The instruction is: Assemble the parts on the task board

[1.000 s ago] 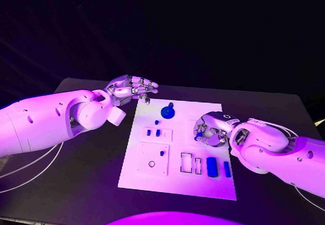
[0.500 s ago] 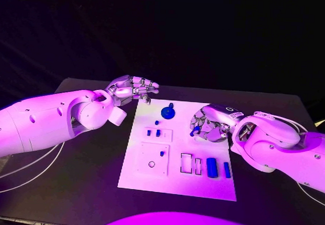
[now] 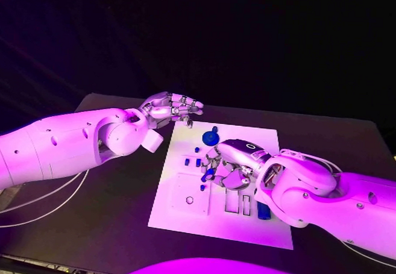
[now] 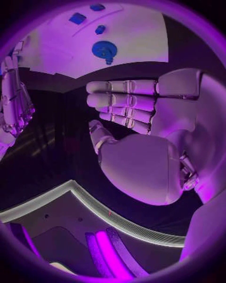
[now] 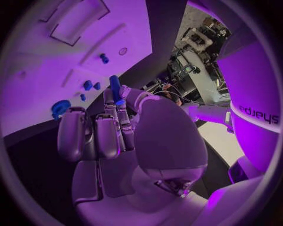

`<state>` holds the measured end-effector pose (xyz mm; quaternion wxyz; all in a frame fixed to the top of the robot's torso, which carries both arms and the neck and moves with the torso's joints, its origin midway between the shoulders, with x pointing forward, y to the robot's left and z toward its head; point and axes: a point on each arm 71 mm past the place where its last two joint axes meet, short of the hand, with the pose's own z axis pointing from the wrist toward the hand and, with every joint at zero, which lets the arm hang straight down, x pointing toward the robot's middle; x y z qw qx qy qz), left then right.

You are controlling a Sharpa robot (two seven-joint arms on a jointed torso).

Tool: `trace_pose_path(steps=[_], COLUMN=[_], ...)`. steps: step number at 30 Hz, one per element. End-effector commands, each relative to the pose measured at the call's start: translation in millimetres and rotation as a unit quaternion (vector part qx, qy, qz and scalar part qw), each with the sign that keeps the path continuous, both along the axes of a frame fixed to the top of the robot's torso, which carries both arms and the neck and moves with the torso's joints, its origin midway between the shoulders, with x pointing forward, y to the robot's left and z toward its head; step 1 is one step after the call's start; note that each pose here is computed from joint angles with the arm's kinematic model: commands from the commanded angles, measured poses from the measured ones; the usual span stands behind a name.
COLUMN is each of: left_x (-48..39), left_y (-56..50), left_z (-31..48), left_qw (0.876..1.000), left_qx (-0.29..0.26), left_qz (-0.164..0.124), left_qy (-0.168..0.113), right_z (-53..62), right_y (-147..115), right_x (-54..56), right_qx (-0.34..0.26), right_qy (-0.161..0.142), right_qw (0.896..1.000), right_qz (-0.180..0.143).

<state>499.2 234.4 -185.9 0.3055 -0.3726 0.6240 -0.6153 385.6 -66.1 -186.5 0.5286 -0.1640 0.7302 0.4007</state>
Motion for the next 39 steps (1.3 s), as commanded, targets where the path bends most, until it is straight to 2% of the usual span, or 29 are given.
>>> trace_pose_path(steps=[1,7,13,25,39], left_x=[-0.6,-0.5,-0.5,-0.9,-1.1], left_y=[-3.5,-6.0,-7.4,-8.0,-6.4], left_z=[1.1,1.0,0.9,0.9,1.0], left_qw=[1.000,1.000,1.000,1.000,1.000], left_qx=[-0.007,-0.008,-0.008,-0.007,-0.005], left_qz=[-0.011,-0.014,-0.016,-0.018,-0.017], left_qy=[-0.001,-0.001,-0.001,-0.001,-0.001], right_z=[-2.6,-17.5,-29.9,-43.1,-53.6], right_y=[11.7,25.1,30.9,38.2,40.3], right_x=[-7.7,-16.7,-21.2,-21.1,-19.3], right_qx=[0.006,0.004,0.000,-0.028,-0.057], right_qy=[-0.022,-0.009,0.002,-0.012,-0.008], right_qw=[0.999,0.999,0.998,0.997,0.996], right_qz=[0.033,0.050,0.057,0.070,0.073])
